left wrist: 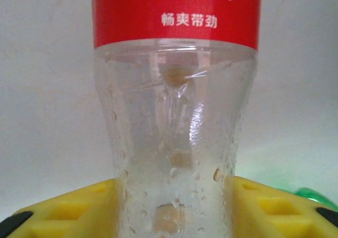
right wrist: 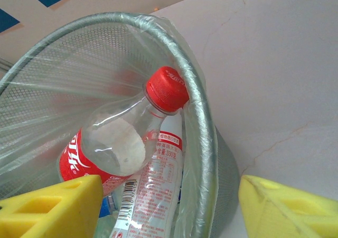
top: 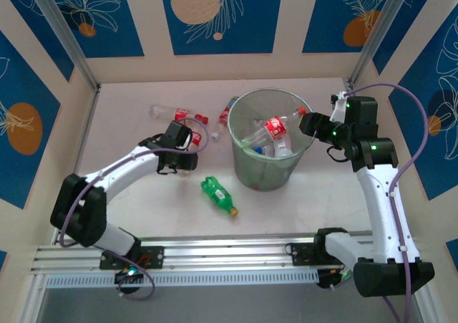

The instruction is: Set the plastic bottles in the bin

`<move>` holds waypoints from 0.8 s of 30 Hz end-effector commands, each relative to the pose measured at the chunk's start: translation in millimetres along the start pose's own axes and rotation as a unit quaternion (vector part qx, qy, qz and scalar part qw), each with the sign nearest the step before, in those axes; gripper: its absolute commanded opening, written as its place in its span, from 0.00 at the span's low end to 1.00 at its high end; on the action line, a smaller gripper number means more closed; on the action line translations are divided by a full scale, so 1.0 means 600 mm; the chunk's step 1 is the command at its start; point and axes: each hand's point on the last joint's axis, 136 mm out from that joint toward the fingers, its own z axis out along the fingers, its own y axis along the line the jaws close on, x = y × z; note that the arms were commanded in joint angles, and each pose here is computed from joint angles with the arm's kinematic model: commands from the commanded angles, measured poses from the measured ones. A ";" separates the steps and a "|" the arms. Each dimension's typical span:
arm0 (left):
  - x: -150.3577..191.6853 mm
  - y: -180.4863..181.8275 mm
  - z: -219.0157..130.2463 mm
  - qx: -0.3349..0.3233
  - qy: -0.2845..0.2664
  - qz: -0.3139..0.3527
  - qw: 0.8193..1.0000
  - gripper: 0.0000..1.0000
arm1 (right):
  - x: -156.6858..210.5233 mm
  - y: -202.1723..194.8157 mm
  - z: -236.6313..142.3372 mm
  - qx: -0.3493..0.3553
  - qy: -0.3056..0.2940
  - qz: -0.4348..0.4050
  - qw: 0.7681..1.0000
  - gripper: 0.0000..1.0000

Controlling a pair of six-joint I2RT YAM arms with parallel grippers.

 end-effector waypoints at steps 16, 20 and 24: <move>-0.245 -0.128 -0.440 0.143 -0.340 0.235 0.899 0.22 | 0.007 0.009 0.002 -0.022 0.006 0.011 1.000 0.70; -0.272 -0.184 -0.475 0.207 -0.358 0.267 0.871 0.17 | 0.005 0.013 0.001 -0.026 0.006 0.019 0.999 0.63; -0.290 -0.246 -0.485 0.220 -0.366 0.329 0.842 0.08 | 0.007 0.005 0.002 -0.014 0.006 0.023 1.000 0.51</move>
